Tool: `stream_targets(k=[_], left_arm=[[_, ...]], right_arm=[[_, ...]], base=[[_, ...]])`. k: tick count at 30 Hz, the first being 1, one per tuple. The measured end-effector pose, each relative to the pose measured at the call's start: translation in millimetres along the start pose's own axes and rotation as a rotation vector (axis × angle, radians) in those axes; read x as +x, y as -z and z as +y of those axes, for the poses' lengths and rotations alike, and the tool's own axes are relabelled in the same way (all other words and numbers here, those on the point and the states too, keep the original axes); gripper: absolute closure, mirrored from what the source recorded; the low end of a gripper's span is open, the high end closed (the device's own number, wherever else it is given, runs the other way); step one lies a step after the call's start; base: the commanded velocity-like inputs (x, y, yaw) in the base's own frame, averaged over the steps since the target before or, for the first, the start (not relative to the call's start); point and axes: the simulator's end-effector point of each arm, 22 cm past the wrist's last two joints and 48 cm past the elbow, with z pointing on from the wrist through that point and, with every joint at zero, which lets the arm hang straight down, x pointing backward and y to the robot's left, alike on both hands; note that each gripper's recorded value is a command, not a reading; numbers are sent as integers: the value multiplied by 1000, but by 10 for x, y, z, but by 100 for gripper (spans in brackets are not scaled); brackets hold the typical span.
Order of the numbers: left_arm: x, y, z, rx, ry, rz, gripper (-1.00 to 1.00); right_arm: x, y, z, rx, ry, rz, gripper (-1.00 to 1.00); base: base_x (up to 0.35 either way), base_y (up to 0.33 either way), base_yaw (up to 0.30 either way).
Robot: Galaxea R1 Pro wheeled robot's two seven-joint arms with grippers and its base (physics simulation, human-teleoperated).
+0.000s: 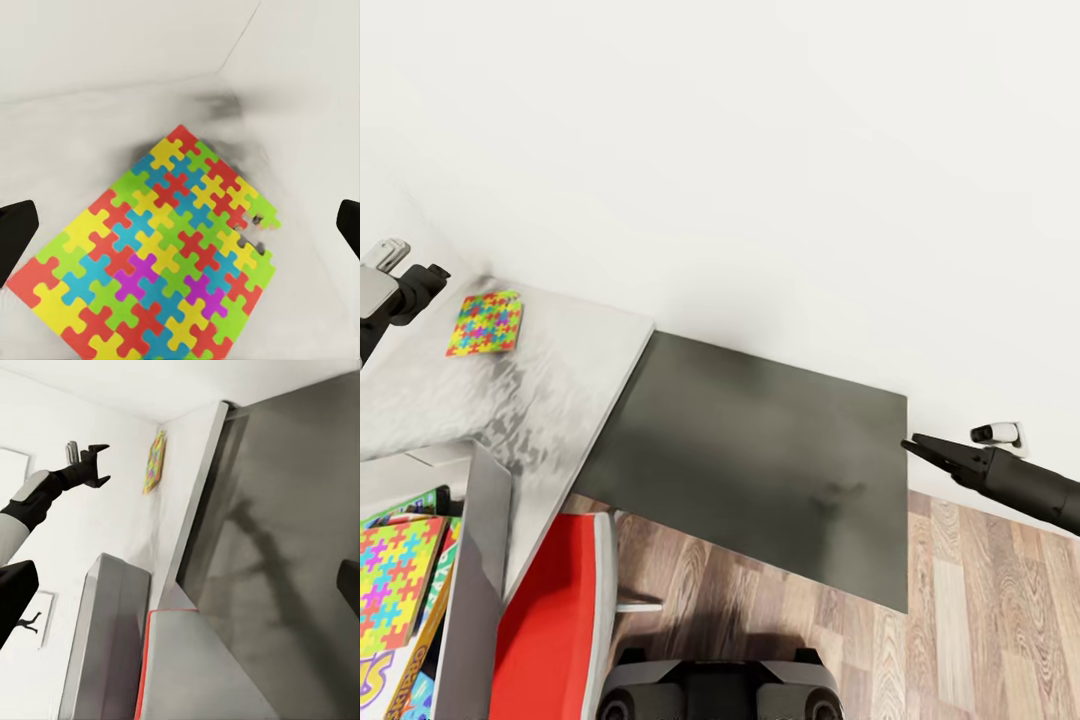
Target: Put all the toys in the child's room - the three board games (two on the bed and one on the table), the two jigsaw puzzles on the table, and the tennis ball on the table - inside the toy box on the table in the child's room.
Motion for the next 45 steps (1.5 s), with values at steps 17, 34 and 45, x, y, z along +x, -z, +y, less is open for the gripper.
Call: stream_targets(k=[17, 34, 45], left_arm=[[159, -135, 99, -19, -10, 16, -100], [342, -266, 184, -37, -22, 34, -100], [456, -341, 171, -39, -29, 45, -100]], right_arm=[[56, 34, -63, -12, -15, 25, -100], [112, 16, -188, -2, -36, 37, -100], [144, 5, -272, 7, -49, 43, -100]], base=[[0, 0, 67], [0, 0, 69], [0, 0, 67]])
